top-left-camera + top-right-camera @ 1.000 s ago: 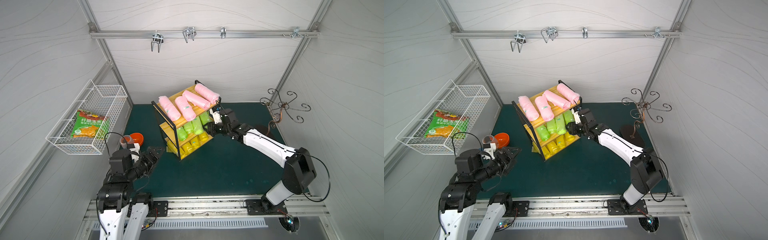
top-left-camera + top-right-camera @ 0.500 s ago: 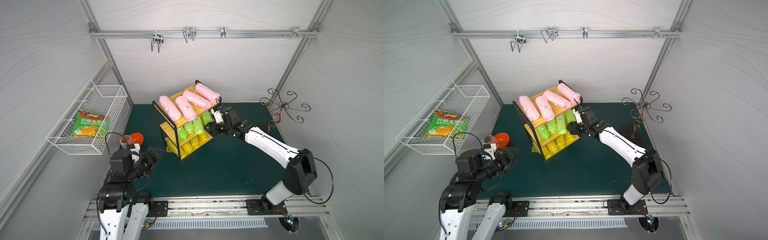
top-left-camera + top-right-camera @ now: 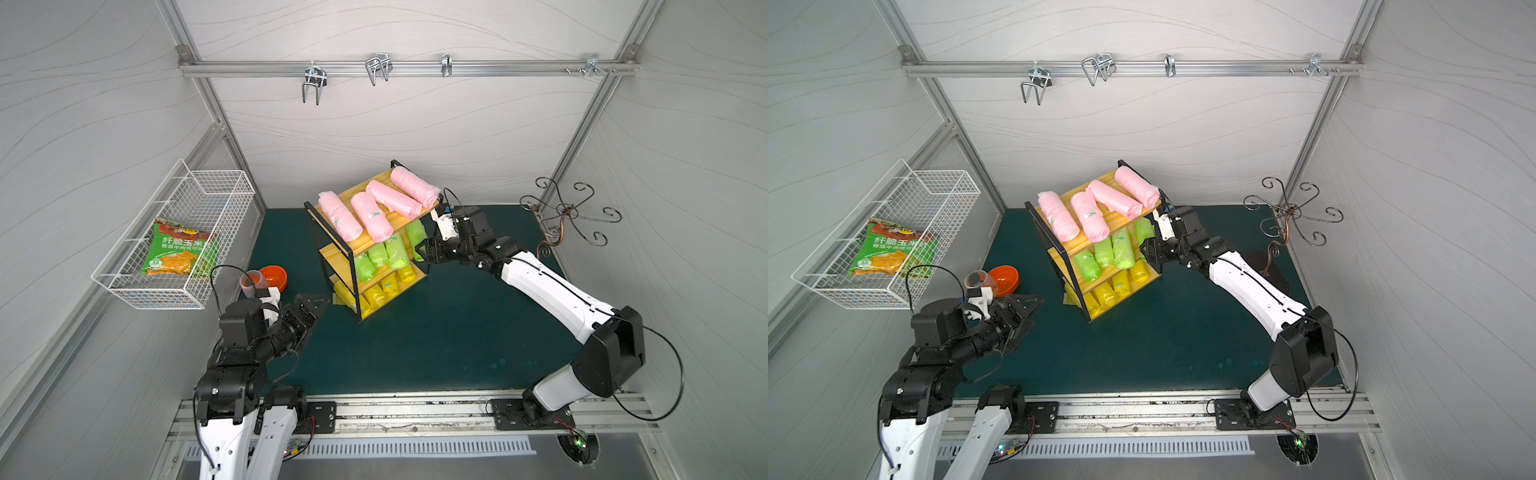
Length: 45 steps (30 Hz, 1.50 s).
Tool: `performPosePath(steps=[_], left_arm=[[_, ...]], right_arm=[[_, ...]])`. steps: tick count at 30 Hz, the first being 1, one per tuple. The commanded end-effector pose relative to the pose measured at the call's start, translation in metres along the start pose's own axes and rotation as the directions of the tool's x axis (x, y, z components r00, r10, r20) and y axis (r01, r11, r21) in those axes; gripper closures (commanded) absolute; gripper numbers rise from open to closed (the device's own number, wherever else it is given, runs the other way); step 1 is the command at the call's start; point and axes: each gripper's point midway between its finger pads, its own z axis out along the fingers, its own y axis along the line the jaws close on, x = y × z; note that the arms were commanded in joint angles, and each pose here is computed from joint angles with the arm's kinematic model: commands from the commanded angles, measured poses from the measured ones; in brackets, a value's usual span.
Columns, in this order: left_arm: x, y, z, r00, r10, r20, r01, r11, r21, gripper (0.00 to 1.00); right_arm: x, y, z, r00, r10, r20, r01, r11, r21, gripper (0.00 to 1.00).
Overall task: Sort the rolls of trash bags by color and place them on the shelf
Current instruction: Place the roll of trash bags on the shelf.
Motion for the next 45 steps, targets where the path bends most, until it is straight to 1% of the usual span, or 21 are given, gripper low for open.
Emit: performPosePath(steps=[1, 8, 10, 11, 12, 13, 14, 15, 16, 17, 21, 26, 28, 39, 45], left_arm=[[-0.004, -0.007, -0.001, 0.999, 0.038, 0.02, -0.039, 0.999, 0.021, 0.1], [-0.003, -0.006, -0.002, 0.999, 0.04, 0.018, -0.04, 0.999, 0.022, 0.1], [-0.003, -0.006, -0.002, 0.999, 0.041, 0.021, -0.041, 0.999, 0.02, 0.1], [-0.003, -0.006, -0.002, 0.999, 0.041, 0.02, -0.042, 0.999, 0.02, 0.1], [-0.003, -0.006, -0.002, 0.999, 0.041, 0.02, -0.042, 0.999, 0.021, 0.1], [-0.003, -0.006, -0.002, 0.999, 0.041, 0.02, -0.042, 0.999, 0.02, 0.1], [-0.003, -0.005, -0.002, 0.999, 0.041, 0.019, -0.042, 0.999, 0.019, 0.1], [-0.003, -0.005, -0.002, 0.999, 0.042, 0.02, -0.042, 0.999, 0.019, 0.1], [-0.003, -0.006, -0.002, 0.999, 0.043, 0.021, -0.043, 0.999, 0.021, 0.1], [-0.003, -0.006, -0.002, 0.999, 0.043, 0.02, -0.043, 0.999, 0.021, 0.1], [-0.002, -0.005, -0.003, 0.999, 0.043, 0.022, -0.043, 0.999, 0.019, 0.1], [-0.002, -0.004, -0.003, 0.999, 0.043, 0.022, -0.043, 0.999, 0.019, 0.1], [-0.002, -0.004, -0.003, 0.999, 0.044, 0.022, -0.044, 0.999, 0.018, 0.1], [0.0, -0.001, -0.002, 0.999, 0.044, 0.02, -0.044, 0.999, 0.014, 0.1], [0.001, 0.0, -0.003, 0.999, 0.048, 0.017, -0.048, 0.999, 0.01, 0.1]], right_arm=[[-0.022, 0.012, -0.027, 0.997, -0.013, 0.08, 0.017, 0.999, -0.043, 0.24], [-0.009, 0.011, -0.04, 0.998, 0.0, 0.062, 0.003, 0.999, -0.04, 0.25], [-0.005, 0.012, -0.049, 0.998, 0.004, 0.064, -0.001, 0.999, -0.045, 0.29], [-0.004, 0.013, -0.052, 0.998, 0.009, 0.064, -0.006, 0.999, -0.047, 0.33], [-0.001, 0.014, -0.056, 0.998, 0.01, 0.064, -0.007, 0.999, -0.053, 0.39], [0.002, 0.014, -0.059, 0.998, 0.018, 0.062, -0.015, 0.998, -0.054, 0.48], [0.005, 0.014, -0.062, 0.998, 0.027, 0.061, -0.024, 0.998, -0.052, 0.61], [0.008, 0.013, -0.065, 0.997, 0.041, 0.062, -0.038, 0.998, -0.046, 0.78], [0.011, 0.011, -0.068, 0.996, 0.059, 0.062, -0.057, 0.998, -0.039, 0.92], [0.014, 0.01, -0.07, 0.995, 0.072, 0.064, -0.07, 0.997, -0.038, 1.0], [0.031, 0.007, -0.069, 0.984, 0.165, 0.068, -0.161, 0.985, -0.054, 1.0], [0.051, 0.012, -0.047, 0.957, 0.289, -0.023, -0.29, 0.95, -0.114, 1.0], [0.055, 0.011, -0.037, 0.944, 0.328, -0.042, -0.331, 0.936, -0.121, 1.0], [0.055, 0.006, -0.006, 0.929, 0.36, -0.084, -0.368, 0.923, -0.11, 1.0], [0.051, -0.008, 0.007, 0.928, 0.366, -0.063, -0.37, 0.926, -0.078, 1.0]])
